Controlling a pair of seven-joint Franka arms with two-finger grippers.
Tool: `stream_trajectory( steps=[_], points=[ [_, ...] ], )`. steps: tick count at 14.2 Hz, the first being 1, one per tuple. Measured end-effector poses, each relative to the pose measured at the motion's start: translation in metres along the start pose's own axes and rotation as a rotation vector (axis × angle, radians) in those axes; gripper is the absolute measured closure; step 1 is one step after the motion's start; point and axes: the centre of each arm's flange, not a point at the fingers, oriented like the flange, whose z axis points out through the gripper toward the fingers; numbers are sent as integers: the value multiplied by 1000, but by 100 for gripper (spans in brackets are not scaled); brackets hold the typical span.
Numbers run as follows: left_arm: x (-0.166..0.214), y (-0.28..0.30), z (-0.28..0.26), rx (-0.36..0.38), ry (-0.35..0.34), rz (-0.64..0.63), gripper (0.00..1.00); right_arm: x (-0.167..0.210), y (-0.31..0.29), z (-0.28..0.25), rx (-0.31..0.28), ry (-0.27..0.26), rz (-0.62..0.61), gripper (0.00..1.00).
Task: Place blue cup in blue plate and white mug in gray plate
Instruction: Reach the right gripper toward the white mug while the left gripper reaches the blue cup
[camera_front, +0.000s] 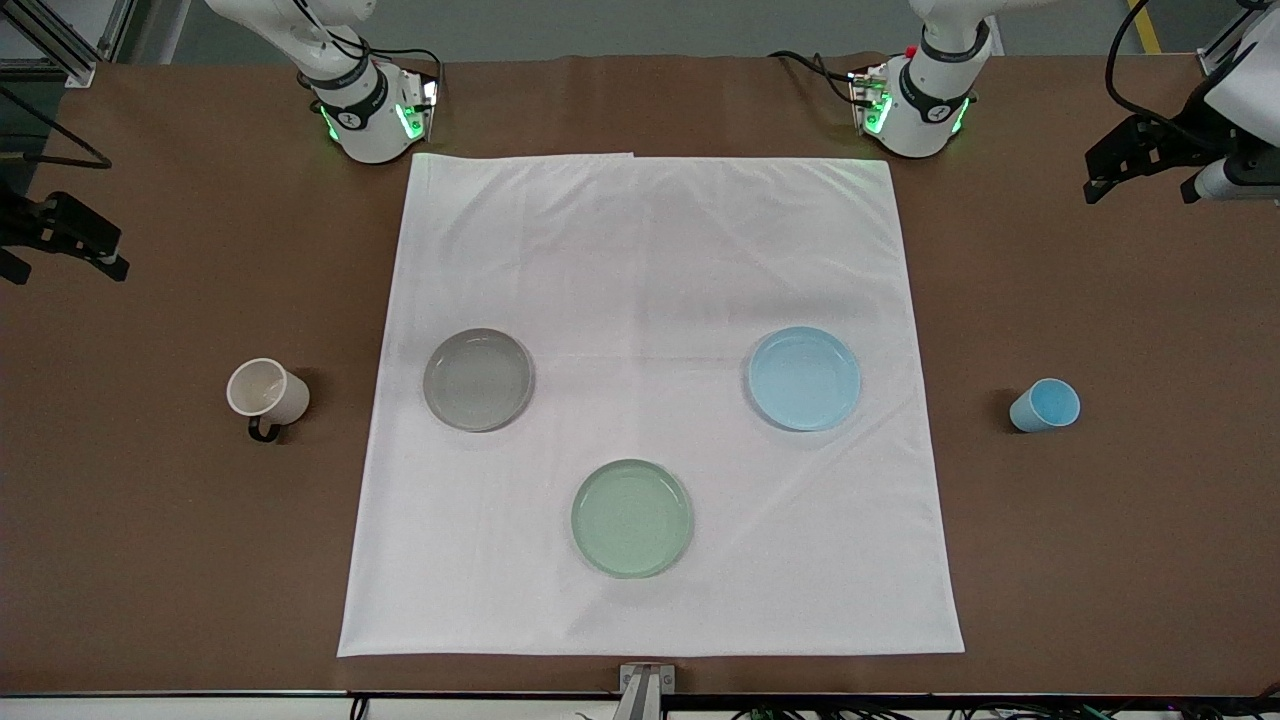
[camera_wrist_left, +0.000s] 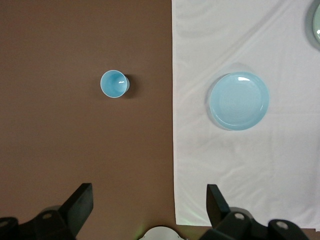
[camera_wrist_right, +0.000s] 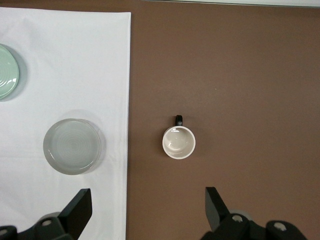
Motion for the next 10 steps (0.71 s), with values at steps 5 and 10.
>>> stream_trajectory(
  steps=[5, 10],
  points=[
    [0, -4, -2, -1, 5, -8, 0, 0, 0, 0, 0, 0, 0, 0],
    [26, -21, 12, -16, -19, -31, 0, 7, 0, 14, 2, -24, 0, 0]
  ],
)
